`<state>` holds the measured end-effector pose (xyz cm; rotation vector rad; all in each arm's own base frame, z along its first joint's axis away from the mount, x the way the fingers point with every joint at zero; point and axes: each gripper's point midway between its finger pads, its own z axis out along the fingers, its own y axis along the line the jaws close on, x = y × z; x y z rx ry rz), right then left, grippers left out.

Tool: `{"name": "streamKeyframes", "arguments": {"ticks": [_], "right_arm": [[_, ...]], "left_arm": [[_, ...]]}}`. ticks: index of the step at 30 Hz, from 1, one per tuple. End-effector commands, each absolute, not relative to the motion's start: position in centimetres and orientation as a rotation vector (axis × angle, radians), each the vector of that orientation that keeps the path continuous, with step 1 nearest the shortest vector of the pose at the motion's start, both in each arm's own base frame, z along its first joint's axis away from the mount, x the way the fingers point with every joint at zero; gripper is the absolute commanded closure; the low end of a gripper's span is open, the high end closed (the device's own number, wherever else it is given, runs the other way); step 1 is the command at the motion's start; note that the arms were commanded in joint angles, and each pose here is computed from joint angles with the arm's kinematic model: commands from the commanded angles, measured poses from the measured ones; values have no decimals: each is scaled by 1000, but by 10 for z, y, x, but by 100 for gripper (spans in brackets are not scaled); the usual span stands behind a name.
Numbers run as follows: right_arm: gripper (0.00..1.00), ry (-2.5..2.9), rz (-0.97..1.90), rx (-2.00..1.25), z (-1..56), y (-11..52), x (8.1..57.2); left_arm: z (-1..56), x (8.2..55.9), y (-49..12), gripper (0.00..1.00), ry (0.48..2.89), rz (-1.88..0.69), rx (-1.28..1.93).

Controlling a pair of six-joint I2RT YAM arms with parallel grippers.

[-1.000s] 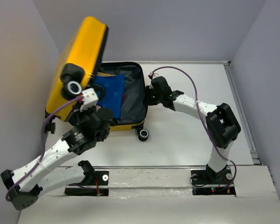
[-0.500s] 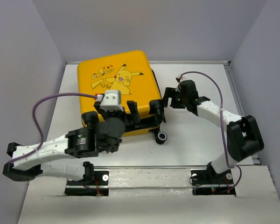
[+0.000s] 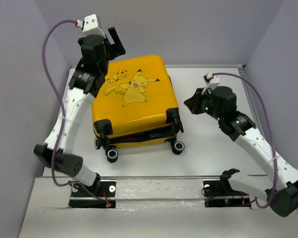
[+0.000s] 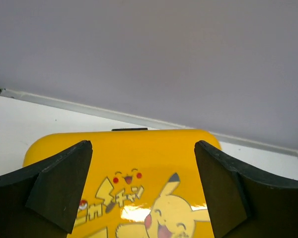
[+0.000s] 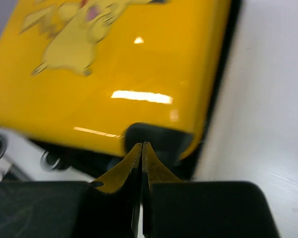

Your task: Pack the luggage

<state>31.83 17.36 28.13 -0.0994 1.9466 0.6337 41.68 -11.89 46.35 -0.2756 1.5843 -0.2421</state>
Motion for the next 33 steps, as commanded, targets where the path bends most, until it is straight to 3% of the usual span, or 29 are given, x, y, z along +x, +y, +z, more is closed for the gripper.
{"name": "streamKeyframes", "arguments": {"ticks": [1,3,4,5,7,11,17,23,27,33], "right_arm": [[93,2013,796,-432,270,253,240],[93,2009,876,-556,266,285,200],[92,2023,892,-577,262,293,189],[91,2034,902,-601,257,300,181],[89,2089,906,-680,234,321,163],[89,2219,803,-735,177,340,168],[90,2222,700,-667,148,349,193],[92,2269,546,-598,118,339,212],[93,2223,511,-410,128,310,253],[93,2135,492,-240,151,267,300]], "left_arm": [[435,490,-119,3,1731,-349,-157],[437,530,-92,1,1734,-302,-182],[466,537,-83,1,1662,-308,-186],[436,565,-71,1,1715,-342,-189],[430,587,-61,2,1695,-444,-228],[393,628,-49,2,1678,-559,-211],[326,675,-62,2,1703,-603,-73],[241,683,-87,4,1827,-634,100],[200,675,-93,14,1920,-675,98],[181,619,-111,22,2018,-678,104]]}}
